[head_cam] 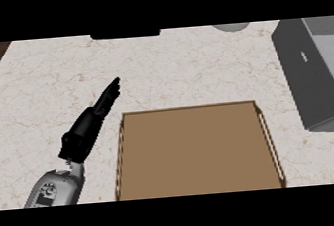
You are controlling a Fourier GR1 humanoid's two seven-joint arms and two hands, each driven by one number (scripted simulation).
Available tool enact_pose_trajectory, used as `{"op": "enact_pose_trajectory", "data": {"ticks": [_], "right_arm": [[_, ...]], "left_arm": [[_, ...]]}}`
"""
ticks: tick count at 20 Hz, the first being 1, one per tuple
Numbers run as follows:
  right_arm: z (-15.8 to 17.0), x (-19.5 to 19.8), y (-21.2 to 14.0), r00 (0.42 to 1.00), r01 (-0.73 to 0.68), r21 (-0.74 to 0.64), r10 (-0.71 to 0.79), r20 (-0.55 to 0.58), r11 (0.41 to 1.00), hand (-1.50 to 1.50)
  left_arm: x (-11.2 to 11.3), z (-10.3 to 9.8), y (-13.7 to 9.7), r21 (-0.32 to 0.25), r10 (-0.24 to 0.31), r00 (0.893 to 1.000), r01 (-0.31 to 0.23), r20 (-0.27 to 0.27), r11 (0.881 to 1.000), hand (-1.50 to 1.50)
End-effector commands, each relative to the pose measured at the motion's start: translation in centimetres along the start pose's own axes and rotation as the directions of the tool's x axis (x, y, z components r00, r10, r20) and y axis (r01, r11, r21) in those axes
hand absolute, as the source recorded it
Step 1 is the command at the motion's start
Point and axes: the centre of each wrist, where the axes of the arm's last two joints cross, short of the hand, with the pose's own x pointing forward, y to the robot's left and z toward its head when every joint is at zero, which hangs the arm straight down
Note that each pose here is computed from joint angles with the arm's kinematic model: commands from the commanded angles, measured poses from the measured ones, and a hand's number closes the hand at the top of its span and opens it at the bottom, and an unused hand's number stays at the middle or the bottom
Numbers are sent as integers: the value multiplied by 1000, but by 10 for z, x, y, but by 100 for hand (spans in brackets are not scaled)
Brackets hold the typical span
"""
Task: Pick the eggplant from the tray and place it in the cardboard box
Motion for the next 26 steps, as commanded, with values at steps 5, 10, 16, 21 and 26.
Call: {"op": "enact_pose_trajectory", "data": {"ticks": [5, 10, 16, 21, 26], "right_arm": [[-38, -31, 44, 992, -123, 22, 123, -29, 992, 150], [-58, -38, 77, 985, -168, 53, 169, -24, 984, 150], [-57, -63, 118, 989, -66, 134, 83, -126, 989, 150], [-53, -75, 148, 967, 92, 187, -43, -251, 978, -150], [-52, -93, 131, 964, 181, 140, -147, -223, 974, -150]], "left_arm": [[-3, -2, -2, -15, -23, 1000, 23, 4, 1000, 0], [2, -10, 6, -5, 0, 1000, 0, -1, 1000, 0], [2, -11, -6, -13, -3, 1000, 3, 11, 1000, 0], [-1, -4, 1, -15, 4, 1000, -4, 17, 1000, 0], [6, 1, -4, -12, -21, 1000, 21, 6, 1000, 0]]}}
